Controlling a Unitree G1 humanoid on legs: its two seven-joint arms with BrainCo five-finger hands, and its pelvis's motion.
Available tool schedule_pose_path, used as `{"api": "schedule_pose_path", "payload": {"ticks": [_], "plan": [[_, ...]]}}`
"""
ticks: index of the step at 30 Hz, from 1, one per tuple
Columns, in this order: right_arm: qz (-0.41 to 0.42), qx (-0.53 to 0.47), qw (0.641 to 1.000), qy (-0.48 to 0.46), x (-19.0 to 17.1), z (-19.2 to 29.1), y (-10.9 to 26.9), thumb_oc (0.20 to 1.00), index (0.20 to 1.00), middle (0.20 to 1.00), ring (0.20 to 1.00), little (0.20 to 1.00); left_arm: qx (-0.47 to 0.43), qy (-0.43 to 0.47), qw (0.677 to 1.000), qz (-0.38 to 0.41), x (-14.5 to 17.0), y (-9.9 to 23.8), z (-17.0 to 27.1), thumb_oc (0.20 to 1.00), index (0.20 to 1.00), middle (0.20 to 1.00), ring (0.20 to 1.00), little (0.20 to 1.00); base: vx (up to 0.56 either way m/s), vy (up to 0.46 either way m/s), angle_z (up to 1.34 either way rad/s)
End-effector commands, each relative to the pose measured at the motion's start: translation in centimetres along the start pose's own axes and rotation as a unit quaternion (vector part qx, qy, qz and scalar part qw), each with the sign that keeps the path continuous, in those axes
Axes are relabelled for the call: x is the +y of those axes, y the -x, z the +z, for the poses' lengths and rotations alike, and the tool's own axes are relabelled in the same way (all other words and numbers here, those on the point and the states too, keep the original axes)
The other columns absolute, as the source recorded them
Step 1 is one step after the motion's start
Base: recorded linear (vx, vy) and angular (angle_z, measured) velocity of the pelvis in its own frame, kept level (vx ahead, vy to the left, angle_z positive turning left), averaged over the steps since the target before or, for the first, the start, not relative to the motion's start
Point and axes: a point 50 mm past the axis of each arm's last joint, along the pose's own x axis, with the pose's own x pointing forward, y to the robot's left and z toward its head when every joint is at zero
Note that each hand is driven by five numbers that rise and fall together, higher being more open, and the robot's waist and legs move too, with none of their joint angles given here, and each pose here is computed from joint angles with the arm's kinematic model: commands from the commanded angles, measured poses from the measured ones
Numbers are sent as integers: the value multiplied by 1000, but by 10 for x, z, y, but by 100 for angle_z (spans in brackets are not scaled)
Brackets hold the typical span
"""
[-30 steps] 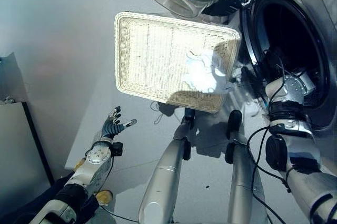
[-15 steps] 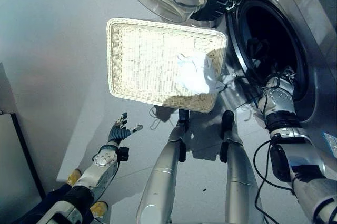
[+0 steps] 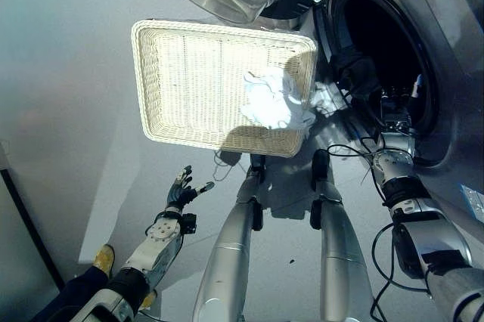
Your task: Put the clothes into the washing machine.
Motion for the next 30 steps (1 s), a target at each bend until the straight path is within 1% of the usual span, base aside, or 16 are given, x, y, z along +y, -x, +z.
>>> {"api": "schedule_pose_path", "payload": {"ticks": [1, 9, 10, 13, 14, 15, 16, 19, 21, 23, 24, 25, 26, 27, 29, 30], "plan": [[80, -21, 996, 37, 21, 16, 0, 1000, 1000, 1000, 1000, 1000, -9, 10, 999, 32, 10, -1, 0, 1000, 1000, 1000, 1000, 1000, -30, 23, -3], [180, -14, 980, -83, 72, 18, 1, 1000, 1000, 1000, 1000, 1000, -2, 17, 999, 36, 13, 4, -7, 1000, 1000, 1000, 1000, 1000, -11, 29, -1], [222, -23, 962, -155, 87, 25, 3, 1000, 1000, 1000, 1000, 1000, 3, 16, 999, 36, 15, 7, -11, 1000, 1000, 1000, 1000, 1000, 0, 0, 0], [278, -38, 933, -224, 105, 32, 6, 1000, 1000, 1000, 1000, 1000, 4, 10, 999, 34, 16, 8, -12, 1000, 1000, 1000, 1000, 1000, 0, 0, 0], [340, -60, 898, -273, 126, 40, 11, 1000, 1000, 1000, 1000, 1000, 6, 7, 999, 34, 18, 10, -12, 1000, 1000, 1000, 1000, 1000, -26, -35, 2], [356, -69, 887, -284, 133, 42, 14, 1000, 1000, 1000, 1000, 1000, 6, 6, 999, 34, 20, 10, -12, 1000, 1000, 1000, 1000, 1000, -14, -57, 3], [408, -94, 854, -308, 152, 50, 22, 1000, 1000, 1000, 1000, 1000, 8, 5, 999, 33, 22, 10, -11, 1000, 1000, 1000, 1000, 1000, -22, -43, 2], [491, -173, 784, -339, 184, 72, 42, 1000, 1000, 1000, 1000, 1000, 13, 6, 1000, 28, 26, 11, -9, 1000, 1000, 1000, 1000, 1000, -10, -12, 0], [499, -211, 764, -351, 189, 83, 48, 1000, 1000, 1000, 1000, 1000, 14, 6, 1000, 26, 28, 11, -9, 1000, 1000, 1000, 1000, 1000, 0, 0, 0], [471, -241, 764, -370, 184, 90, 46, 1000, 1000, 1000, 1000, 1000, 17, 9, 1000, 22, 29, 11, -10, 1000, 1000, 1000, 1000, 1000, 5, 33, 1], [367, -284, 802, -376, 163, 95, 35, 1000, 1000, 1000, 1000, 1000, 19, 13, 1000, 19, 27, 11, -11, 1000, 1000, 1000, 1000, 1000, 9, 72, 2], [313, -295, 819, -379, 153, 97, 30, 1000, 1000, 1000, 1000, 1000, 19, 14, 1000, 19, 27, 10, -11, 1000, 1000, 1000, 1000, 1000, 8, 57, 1], [310, -295, 821, -376, 155, 98, 31, 1000, 1000, 1000, 1000, 1000, 19, 15, 1000, 18, 27, 10, -11, 1000, 1000, 1000, 1000, 1000, 1, 72, 1], [163, -318, 866, -351, 115, 96, 15, 1000, 1000, 1000, 1000, 1000, 20, 22, 999, 16, 21, 10, -14, 1000, 1000, 1000, 1000, 1000, -5, 108, 2], [22, -302, 894, -332, 82, 88, 0, 1000, 1000, 1000, 1000, 1000, 19, 29, 999, 12, 11, 9, -15, 1000, 1000, 1000, 1000, 1000, -11, 107, 3], [-15, -301, 898, -320, 71, 87, -3, 1000, 1000, 1000, 1000, 1000, 18, 29, 999, 10, 8, 9, -15, 1000, 1000, 1000, 1000, 1000, -5, 49, 0]]}}
